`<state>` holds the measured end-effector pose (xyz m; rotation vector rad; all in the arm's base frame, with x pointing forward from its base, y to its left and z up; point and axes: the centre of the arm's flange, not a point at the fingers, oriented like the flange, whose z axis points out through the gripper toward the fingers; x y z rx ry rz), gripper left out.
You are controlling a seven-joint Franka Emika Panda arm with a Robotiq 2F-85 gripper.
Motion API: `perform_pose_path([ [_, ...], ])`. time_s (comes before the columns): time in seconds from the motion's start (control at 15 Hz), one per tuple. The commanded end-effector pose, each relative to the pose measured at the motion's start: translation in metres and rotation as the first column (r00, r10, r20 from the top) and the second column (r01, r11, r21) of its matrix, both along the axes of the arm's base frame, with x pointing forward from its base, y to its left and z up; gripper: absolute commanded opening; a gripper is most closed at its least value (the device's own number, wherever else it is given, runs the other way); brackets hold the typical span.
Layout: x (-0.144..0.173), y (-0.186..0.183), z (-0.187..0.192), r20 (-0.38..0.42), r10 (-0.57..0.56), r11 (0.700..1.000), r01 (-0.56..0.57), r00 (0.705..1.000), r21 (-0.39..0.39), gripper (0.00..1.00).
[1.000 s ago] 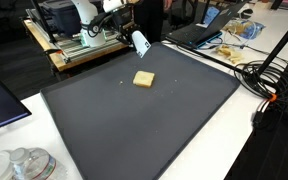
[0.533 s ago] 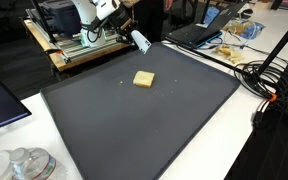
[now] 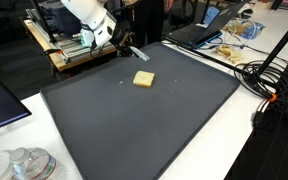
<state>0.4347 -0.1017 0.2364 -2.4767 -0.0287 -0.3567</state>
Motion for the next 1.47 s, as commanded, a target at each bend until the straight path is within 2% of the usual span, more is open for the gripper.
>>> perform_pose_path([
  [0.0,0.022,-0.011,-0.039,-0.052,0.008,0.999,-0.006,0.999,0.045,0.01],
  [0.27,0.035,-0.015,-0.061,-0.099,0.011,0.998,-0.006,0.995,0.057,0.01],
  [0.53,0.057,-0.018,-0.070,-0.142,0.027,0.995,-0.013,0.990,0.102,0.01],
  [1.13,0.090,-0.024,-0.076,-0.166,0.024,0.984,0.006,0.986,0.178,0.01],
  [1.4,0.100,-0.027,-0.073,-0.195,0.019,0.988,0.012,0.981,0.156,0.01],
])
